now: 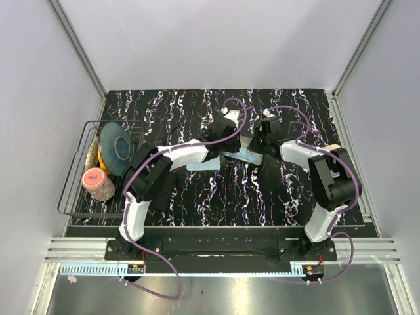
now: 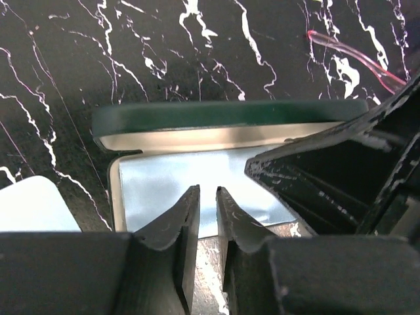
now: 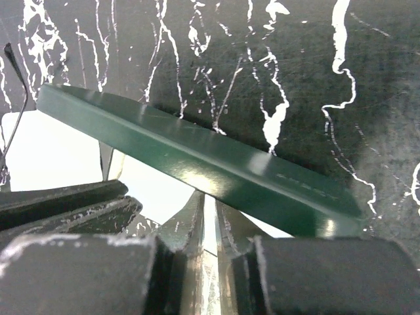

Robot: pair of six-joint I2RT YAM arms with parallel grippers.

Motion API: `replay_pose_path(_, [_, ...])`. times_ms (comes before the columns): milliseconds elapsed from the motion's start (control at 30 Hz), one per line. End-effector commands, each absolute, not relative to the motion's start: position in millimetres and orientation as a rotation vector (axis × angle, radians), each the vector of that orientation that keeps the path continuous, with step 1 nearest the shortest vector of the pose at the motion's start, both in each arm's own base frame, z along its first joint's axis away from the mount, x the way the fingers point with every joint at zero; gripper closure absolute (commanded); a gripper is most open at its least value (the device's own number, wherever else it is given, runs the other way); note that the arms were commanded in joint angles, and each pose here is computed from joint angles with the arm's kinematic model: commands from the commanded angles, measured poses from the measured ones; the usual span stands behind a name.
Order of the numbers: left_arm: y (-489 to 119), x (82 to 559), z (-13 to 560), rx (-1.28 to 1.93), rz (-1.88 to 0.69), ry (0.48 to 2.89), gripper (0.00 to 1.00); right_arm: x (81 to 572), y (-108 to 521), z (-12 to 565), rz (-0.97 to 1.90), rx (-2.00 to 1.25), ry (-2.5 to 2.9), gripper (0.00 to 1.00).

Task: Organize the sunglasses
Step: Smooth out the glasses cleaning cloth near the sunglasses case.

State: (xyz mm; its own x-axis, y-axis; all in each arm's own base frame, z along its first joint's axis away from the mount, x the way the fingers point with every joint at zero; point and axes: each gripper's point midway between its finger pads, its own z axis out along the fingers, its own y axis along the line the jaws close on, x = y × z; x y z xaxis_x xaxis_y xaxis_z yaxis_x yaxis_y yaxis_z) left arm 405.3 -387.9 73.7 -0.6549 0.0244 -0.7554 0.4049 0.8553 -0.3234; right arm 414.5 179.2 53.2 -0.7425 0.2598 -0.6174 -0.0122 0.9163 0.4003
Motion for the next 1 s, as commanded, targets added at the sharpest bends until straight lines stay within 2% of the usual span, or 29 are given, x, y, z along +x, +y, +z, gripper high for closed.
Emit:
replay_pose_path(0, [-392.9,421.7,81.2,0.267,-0.639,2.194,0.81,419.8,195.1,59.0,0.547,0.149,2.323,0.85])
replay_pose_path(333, [-384.9,416.4,30.9,0.224,-0.594,2.322,0.88,416.3,192.2,36.3,0.458,0.165,2.361,0.86])
replay_pose_path(467, [-376.2,410.6,13.5,0.203,-0.553,2.375,0.89,417.1,167.8,32.1,0.306,0.244,2.355,0.88])
replay_pose_path(967, [-364.4,407.9,3.5,0.166,-0.511,2.42,0.91,385.2,110.8,30.8,-0.007,0.414,2.364,0.86])
